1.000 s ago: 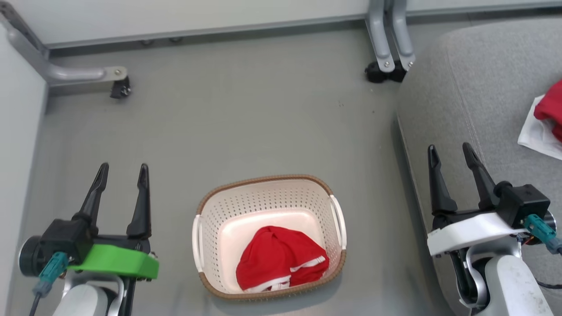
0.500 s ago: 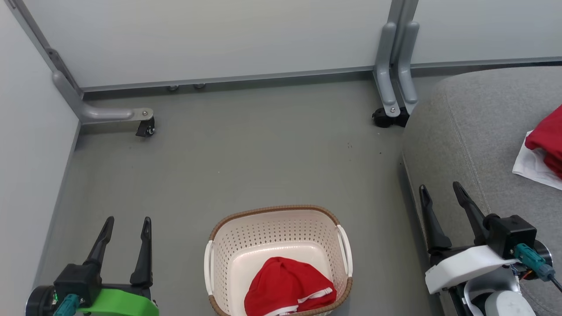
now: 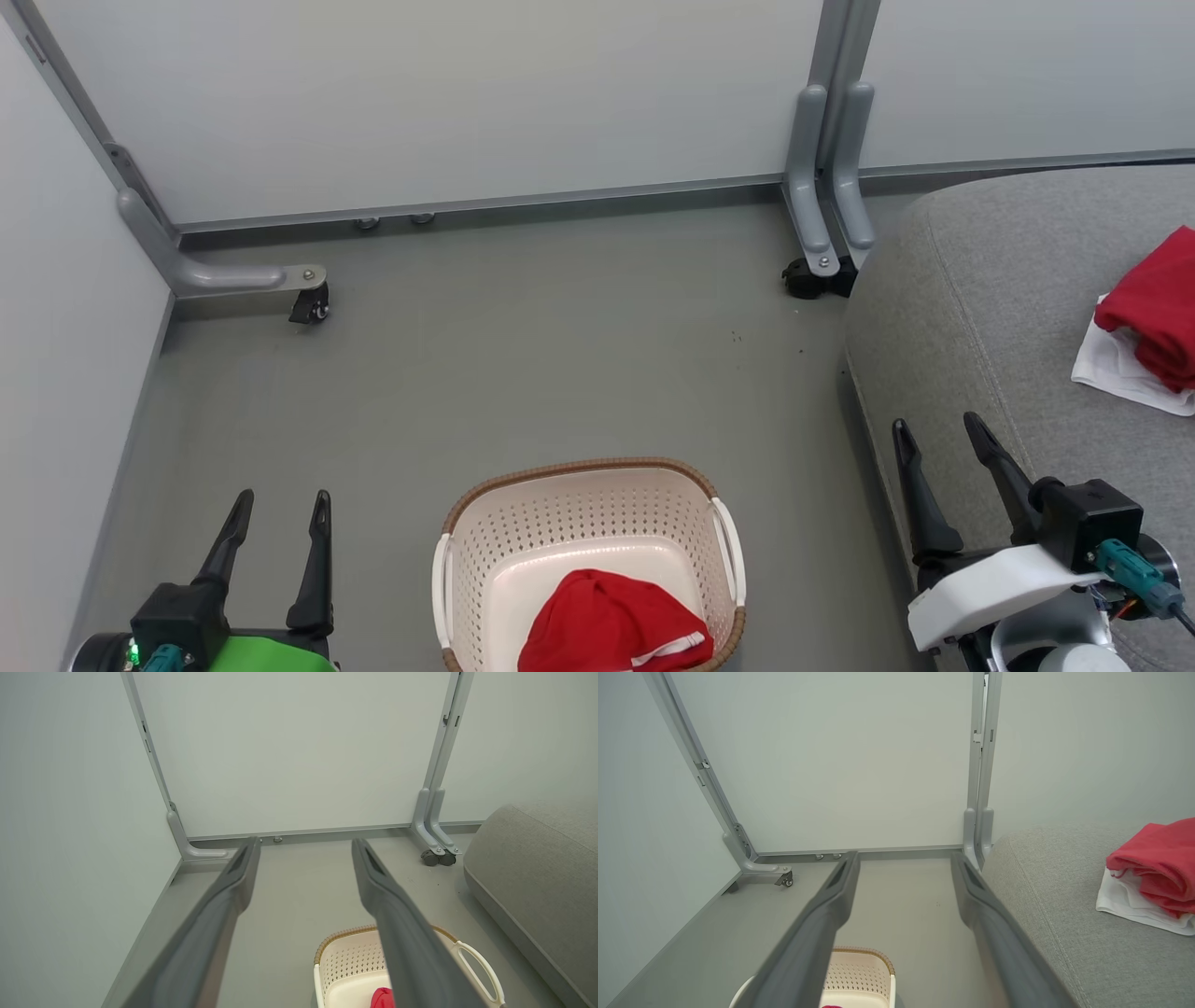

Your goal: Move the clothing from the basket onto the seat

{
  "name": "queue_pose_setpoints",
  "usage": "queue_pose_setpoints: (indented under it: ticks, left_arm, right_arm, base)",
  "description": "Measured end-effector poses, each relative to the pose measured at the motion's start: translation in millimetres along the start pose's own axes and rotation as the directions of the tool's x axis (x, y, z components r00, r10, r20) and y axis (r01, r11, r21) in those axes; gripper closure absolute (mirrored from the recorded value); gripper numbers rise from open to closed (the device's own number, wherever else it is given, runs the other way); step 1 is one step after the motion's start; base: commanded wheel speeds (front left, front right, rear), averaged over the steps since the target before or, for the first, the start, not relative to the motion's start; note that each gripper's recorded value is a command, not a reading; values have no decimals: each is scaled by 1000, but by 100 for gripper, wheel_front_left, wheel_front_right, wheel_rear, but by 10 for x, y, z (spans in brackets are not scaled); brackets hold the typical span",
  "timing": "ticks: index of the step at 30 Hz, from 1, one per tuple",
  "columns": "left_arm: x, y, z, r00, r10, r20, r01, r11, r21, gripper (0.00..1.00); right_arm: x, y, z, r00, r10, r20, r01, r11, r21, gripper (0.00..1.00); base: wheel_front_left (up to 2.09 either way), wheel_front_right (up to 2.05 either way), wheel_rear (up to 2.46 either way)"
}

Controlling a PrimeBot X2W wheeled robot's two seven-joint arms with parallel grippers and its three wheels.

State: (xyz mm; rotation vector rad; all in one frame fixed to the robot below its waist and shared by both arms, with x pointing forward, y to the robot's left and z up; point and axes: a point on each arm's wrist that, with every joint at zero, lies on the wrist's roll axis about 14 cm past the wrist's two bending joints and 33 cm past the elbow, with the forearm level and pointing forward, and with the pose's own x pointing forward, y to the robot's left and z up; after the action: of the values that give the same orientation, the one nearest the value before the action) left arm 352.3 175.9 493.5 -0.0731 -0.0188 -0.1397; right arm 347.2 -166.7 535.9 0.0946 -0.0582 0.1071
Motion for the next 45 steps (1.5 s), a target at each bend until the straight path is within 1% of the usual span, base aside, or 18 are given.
queue_pose_setpoints:
  ticks: [20,23,26,30,32,37,41,45]
  left_arm:
    - [29,1,-59,1000,-2,-15,2,1000,-3,0]
    - [112,-95,-40,999,-39,-8,39,999,-10,0]
    - [259,-251,-46,995,-97,-7,97,995,-17,0]
    - [514,-539,-128,980,-196,-28,196,980,-25,0]
    - [643,-719,-233,965,-257,-56,256,966,-21,0]
    - [890,-1055,-615,919,-361,-162,359,932,-42,0]
    - [1018,-1334,-1004,853,-447,-268,441,893,-86,0]
    - [1106,-1482,-1456,777,-495,-388,482,865,-140,0]
  right_arm:
    - [38,15,-2,1000,6,-3,-6,1000,6,0]
    - [79,49,-14,1000,18,-15,-17,1000,7,0]
    - [184,77,45,1000,30,3,-30,1000,4,0]
    - [379,112,112,998,47,29,-47,999,-8,0]
    - [495,122,137,998,54,41,-54,998,-18,0]
    - [765,129,118,996,67,60,-66,997,-27,0]
    - [968,90,30,996,65,66,-64,998,-28,0]
    - [1141,21,-170,998,55,44,-54,998,-26,0]
  base:
    - [0,0,0]
    - [0,0,0]
    - [0,0,0]
    - [0,0,0]
    - [0,0,0]
    - [0,0,0]
    - [0,0,0]
    - [0,0,0]
